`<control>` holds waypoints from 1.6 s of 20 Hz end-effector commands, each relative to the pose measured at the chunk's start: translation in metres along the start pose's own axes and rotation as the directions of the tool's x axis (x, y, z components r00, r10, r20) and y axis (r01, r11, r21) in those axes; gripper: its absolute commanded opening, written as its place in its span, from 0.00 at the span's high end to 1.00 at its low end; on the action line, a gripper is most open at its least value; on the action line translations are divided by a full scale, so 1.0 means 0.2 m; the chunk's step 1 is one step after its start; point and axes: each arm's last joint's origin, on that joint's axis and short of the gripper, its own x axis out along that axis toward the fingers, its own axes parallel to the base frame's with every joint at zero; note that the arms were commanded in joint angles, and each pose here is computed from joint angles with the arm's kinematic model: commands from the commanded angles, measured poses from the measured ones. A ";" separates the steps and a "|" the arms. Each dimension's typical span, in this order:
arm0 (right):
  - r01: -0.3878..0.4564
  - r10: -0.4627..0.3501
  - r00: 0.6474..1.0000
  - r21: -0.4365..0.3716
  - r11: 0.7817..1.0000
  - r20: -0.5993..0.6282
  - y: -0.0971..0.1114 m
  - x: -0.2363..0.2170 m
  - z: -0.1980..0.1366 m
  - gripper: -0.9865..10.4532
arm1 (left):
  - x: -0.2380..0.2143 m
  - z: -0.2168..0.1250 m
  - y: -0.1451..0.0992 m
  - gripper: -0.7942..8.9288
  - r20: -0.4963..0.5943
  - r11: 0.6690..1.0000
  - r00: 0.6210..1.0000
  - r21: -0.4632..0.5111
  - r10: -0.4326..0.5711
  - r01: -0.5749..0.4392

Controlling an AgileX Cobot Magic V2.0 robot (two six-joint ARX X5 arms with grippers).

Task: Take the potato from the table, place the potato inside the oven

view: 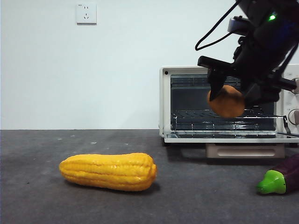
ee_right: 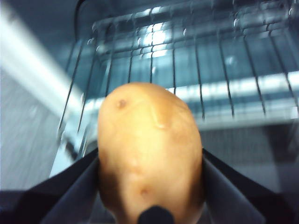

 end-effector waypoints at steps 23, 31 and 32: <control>0.186 -0.185 0.979 -0.001 0.983 0.080 0.04 0.31 0.17 0.60 | 0.09 0.05 -0.03 0.92 -0.056 1.000 0.998 0.027 0.013 -0.011; 0.187 -0.185 0.979 -0.008 0.982 0.084 0.05 0.31 0.18 0.44 | 0.11 0.05 -0.04 0.92 -0.070 0.999 0.997 0.031 0.010 -0.008; 0.189 -0.188 0.979 -0.011 0.982 0.078 0.05 0.30 0.19 0.44 | 0.11 0.05 -0.04 0.92 -0.070 0.999 0.997 0.031 0.009 -0.007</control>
